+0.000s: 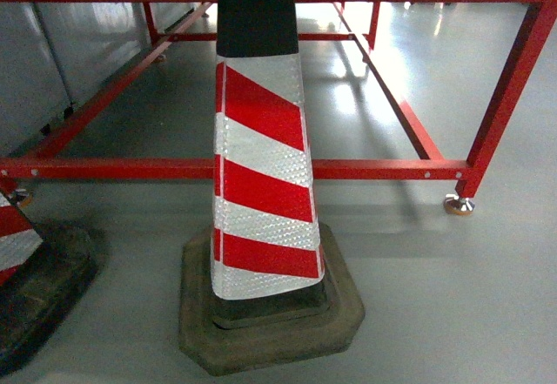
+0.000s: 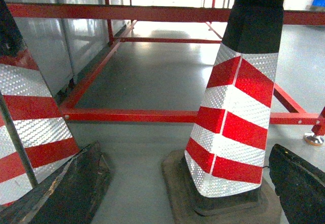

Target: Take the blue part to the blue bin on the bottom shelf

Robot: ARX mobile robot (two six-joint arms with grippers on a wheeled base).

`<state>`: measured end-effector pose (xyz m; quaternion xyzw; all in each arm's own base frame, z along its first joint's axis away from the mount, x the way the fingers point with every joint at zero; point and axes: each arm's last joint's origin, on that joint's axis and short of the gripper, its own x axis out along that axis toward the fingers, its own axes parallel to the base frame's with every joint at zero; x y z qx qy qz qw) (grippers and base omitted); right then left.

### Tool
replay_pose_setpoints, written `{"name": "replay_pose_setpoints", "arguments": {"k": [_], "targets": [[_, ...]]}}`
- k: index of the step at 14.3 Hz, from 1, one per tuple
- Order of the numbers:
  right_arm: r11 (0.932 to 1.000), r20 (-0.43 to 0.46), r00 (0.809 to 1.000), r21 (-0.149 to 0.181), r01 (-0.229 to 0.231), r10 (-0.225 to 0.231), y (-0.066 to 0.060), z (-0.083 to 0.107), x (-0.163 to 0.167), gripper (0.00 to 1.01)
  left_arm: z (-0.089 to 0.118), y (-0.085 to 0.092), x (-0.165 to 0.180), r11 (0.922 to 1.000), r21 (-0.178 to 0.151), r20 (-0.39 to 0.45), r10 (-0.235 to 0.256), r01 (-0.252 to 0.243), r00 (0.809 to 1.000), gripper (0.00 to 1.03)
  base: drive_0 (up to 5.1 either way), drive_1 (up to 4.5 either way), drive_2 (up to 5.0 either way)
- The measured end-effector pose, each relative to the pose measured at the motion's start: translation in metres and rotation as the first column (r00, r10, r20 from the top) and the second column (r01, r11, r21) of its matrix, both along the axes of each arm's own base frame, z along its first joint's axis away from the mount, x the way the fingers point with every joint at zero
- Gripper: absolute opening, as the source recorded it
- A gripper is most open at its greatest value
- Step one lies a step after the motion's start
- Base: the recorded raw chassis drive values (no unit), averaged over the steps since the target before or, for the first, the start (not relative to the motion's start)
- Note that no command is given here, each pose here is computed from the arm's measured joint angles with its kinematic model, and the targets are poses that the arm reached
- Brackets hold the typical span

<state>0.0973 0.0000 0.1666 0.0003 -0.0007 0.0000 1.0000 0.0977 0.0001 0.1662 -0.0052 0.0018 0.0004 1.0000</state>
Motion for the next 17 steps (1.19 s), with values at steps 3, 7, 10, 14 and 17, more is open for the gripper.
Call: {"name": "replay_pose_setpoints", "arguments": {"k": [3, 7, 10, 14, 17], "targets": [[1.0, 0.0, 1.0, 0.0, 0.0, 0.0, 0.0, 0.0, 0.0, 0.98, 0.0, 0.0, 0.0, 1.0, 0.0, 0.0, 0.0, 0.0, 1.0, 0.98, 0.0, 0.0, 0.0], [1.0, 0.0, 1.0, 0.0, 0.0, 0.0, 0.0, 0.0, 0.0, 0.98, 0.0, 0.0, 0.0, 1.0, 0.0, 0.0, 0.0, 0.0, 1.0, 0.98, 0.0, 0.0, 0.0], [1.0, 0.0, 1.0, 0.0, 0.0, 0.0, 0.0, 0.0, 0.0, 0.98, 0.0, 0.0, 0.0, 1.0, 0.0, 0.0, 0.0, 0.0, 1.0, 0.98, 0.0, 0.0, 0.0], [1.0, 0.0, 1.0, 0.0, 0.0, 0.0, 0.0, 0.0, 0.0, 0.98, 0.0, 0.0, 0.0, 1.0, 0.0, 0.0, 0.0, 0.0, 1.0, 0.98, 0.0, 0.0, 0.0], [1.0, 0.0, 1.0, 0.0, 0.0, 0.0, 0.0, 0.0, 0.0, 0.98, 0.0, 0.0, 0.0, 1.0, 0.0, 0.0, 0.0, 0.0, 1.0, 0.98, 0.0, 0.0, 0.0]]}}
